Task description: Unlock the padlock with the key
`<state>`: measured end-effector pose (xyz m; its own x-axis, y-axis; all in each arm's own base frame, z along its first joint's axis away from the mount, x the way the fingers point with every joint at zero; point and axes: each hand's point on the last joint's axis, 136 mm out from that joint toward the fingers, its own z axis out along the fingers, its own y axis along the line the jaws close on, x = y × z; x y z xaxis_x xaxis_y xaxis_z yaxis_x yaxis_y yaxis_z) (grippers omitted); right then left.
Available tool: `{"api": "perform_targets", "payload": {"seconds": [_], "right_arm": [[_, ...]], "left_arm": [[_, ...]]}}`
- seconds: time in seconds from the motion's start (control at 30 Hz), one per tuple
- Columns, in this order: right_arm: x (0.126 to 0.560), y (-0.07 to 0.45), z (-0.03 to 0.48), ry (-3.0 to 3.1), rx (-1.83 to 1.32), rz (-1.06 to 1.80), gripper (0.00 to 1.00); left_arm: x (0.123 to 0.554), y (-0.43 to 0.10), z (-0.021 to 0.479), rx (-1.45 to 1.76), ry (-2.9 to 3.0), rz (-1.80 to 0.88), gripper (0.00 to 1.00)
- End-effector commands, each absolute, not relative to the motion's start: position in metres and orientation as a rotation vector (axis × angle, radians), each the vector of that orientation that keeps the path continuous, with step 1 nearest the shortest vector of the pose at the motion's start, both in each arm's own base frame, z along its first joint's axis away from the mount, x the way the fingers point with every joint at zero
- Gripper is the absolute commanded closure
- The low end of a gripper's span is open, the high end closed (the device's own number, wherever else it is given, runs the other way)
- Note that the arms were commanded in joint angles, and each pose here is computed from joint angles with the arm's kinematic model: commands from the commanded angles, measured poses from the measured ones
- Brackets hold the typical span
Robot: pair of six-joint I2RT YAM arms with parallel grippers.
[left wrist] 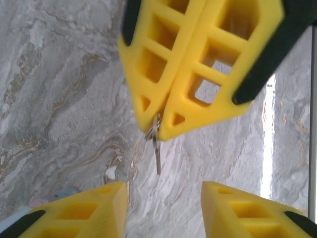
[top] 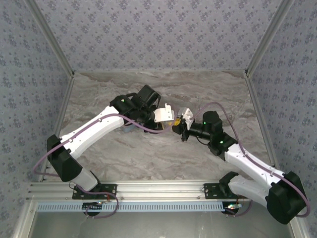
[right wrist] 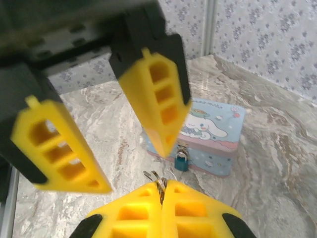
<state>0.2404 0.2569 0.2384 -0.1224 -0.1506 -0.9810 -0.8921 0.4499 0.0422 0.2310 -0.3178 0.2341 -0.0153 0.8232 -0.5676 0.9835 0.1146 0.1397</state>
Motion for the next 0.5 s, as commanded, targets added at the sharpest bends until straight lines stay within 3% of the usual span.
{"api": "perform_targets", "payload": {"seconds": [0.0, 0.13, 0.3, 0.47], "right_arm": [[0.243, 0.248, 0.246, 1.601, -0.819, 0.921, 1.0], [0.255, 0.239, 0.254, 1.627, -0.672, 0.985, 1.0], [0.272, 0.226, 0.279, 1.589, -0.42, 1.093, 1.0], [0.281, 0.22, 0.3, 1.545, -0.207, 1.21, 1.0]], "left_arm": [[0.234, -0.313, 0.27, 1.546, 1.858, -0.568, 0.53], [0.247, -0.306, 0.307, 1.214, 1.786, -0.794, 0.47], [0.267, -0.29, 0.348, 0.714, 1.694, -0.977, 0.33], [0.283, -0.278, 0.366, 0.305, 1.685, -1.187, 0.29]]}}
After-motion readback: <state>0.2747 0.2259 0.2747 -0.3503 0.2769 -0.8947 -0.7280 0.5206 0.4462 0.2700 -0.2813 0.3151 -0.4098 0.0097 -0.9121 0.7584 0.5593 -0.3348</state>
